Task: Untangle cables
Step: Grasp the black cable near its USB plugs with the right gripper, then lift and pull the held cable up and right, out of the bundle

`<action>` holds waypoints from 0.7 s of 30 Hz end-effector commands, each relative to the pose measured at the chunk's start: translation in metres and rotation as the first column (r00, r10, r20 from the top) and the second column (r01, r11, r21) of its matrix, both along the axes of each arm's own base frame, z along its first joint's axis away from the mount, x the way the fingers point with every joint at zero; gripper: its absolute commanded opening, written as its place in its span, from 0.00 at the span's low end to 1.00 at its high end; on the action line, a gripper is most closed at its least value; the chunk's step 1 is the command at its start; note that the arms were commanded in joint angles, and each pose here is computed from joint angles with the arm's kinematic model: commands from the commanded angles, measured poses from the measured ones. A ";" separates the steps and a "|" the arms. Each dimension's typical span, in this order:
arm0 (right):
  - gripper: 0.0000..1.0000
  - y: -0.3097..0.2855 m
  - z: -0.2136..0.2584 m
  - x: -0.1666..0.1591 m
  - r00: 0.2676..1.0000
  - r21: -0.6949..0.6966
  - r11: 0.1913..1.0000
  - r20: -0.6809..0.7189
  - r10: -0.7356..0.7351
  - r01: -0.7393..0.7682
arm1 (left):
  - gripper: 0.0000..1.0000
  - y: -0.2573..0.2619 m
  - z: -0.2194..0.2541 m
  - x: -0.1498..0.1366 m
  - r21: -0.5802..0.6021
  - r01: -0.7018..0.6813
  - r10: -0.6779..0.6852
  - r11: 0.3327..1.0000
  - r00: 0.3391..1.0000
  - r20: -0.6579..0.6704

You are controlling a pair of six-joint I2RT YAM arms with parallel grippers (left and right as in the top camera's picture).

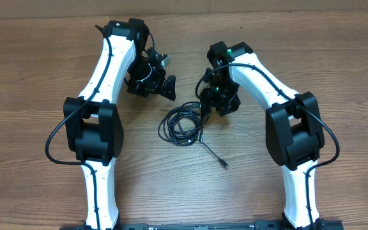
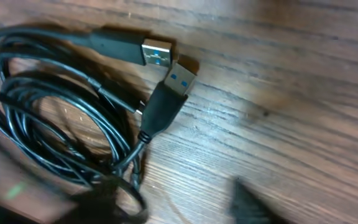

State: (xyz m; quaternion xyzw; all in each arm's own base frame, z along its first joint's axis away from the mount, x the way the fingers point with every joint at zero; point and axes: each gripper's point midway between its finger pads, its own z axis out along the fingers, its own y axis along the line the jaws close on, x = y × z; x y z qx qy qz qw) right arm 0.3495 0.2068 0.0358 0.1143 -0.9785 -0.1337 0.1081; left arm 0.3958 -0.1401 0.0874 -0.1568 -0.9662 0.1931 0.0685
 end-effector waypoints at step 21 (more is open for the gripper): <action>0.04 -0.011 0.203 0.140 0.779 0.142 0.988 0.612 -0.138 0.063 | 1.00 -0.003 -0.004 0.006 -0.001 0.016 -0.015 1.000 0.999 0.030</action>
